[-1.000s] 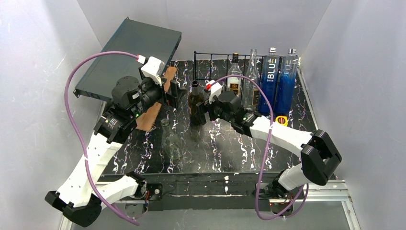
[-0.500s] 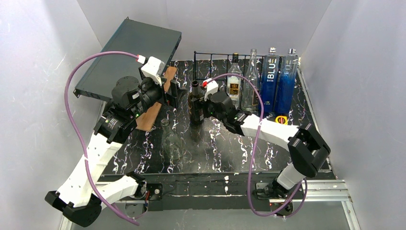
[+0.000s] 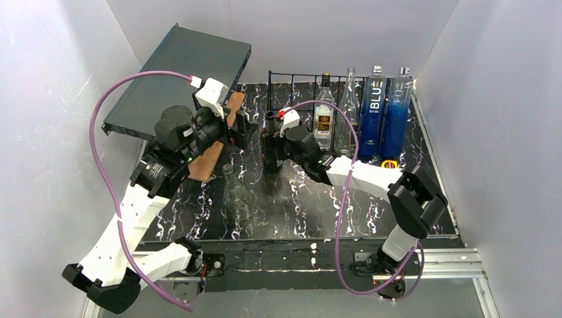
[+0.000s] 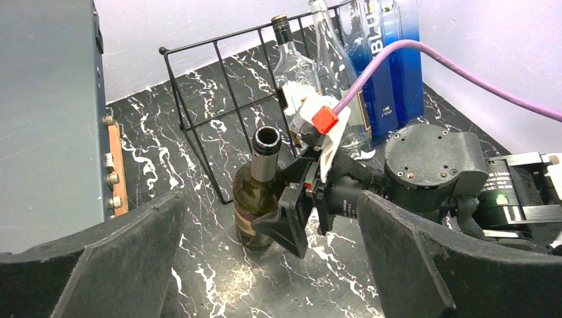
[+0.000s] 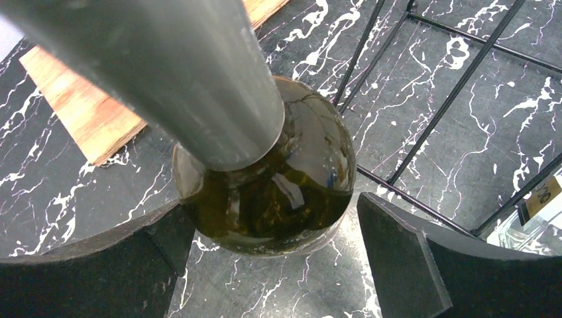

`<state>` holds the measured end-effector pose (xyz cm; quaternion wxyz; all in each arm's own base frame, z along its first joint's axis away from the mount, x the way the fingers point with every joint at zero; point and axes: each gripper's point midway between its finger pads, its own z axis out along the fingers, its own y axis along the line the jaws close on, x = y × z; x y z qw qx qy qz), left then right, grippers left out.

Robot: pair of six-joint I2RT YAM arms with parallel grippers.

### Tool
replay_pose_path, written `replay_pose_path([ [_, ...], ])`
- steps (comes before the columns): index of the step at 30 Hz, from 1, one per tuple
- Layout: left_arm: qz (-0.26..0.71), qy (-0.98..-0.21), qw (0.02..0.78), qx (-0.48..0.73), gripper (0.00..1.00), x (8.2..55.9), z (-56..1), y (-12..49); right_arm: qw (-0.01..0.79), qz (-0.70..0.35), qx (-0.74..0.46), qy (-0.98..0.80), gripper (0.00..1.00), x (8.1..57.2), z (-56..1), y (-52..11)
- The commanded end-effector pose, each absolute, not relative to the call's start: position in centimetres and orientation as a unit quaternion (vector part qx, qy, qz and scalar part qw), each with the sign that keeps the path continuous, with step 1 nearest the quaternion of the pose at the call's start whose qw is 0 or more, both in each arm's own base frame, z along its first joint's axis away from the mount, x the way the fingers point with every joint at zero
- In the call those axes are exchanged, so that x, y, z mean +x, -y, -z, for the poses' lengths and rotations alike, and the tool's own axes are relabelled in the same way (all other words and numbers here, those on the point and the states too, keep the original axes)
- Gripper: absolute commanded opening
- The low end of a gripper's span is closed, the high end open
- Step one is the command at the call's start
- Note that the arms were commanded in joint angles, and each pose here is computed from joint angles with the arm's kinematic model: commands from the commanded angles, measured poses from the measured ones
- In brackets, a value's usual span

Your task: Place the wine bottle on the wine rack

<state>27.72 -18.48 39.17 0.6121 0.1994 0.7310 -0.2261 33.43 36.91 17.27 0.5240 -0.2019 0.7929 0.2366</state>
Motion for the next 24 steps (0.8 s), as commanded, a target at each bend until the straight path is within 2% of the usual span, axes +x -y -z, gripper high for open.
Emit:
replay_pose_path([
  [1, 0.229, -0.722, 0.621, 0.2, 0.99, 27.7, -39.8, 18.6, 0.563, -0.255, -0.161, -0.77, 0.98, 35.1, -20.3, -38.1],
  [11, 0.227, -0.721, 0.623, 0.2, 0.99, 27.6, -40.0, 18.5, 0.561, -0.258, -0.152, -0.772, 0.98, 35.8, -19.8, -38.9],
  [14, 0.226, -0.722, 0.623, 0.2, 0.99, 27.6, -40.0, 18.4, 0.56, -0.262, -0.153, -0.771, 0.94, 35.8, -19.8, -39.1],
  [18, 0.225, -0.721, 0.624, 0.199, 0.99, 27.6, -40.0, 18.4, 0.562, -0.268, -0.152, -0.768, 0.72, 35.7, -20.1, -39.1],
  [24, 0.225, -0.72, 0.625, 0.199, 0.99, 27.5, -40.1, 18.3, 0.567, -0.277, -0.155, -0.76, 0.34, 35.4, -21.2, -39.1],
])
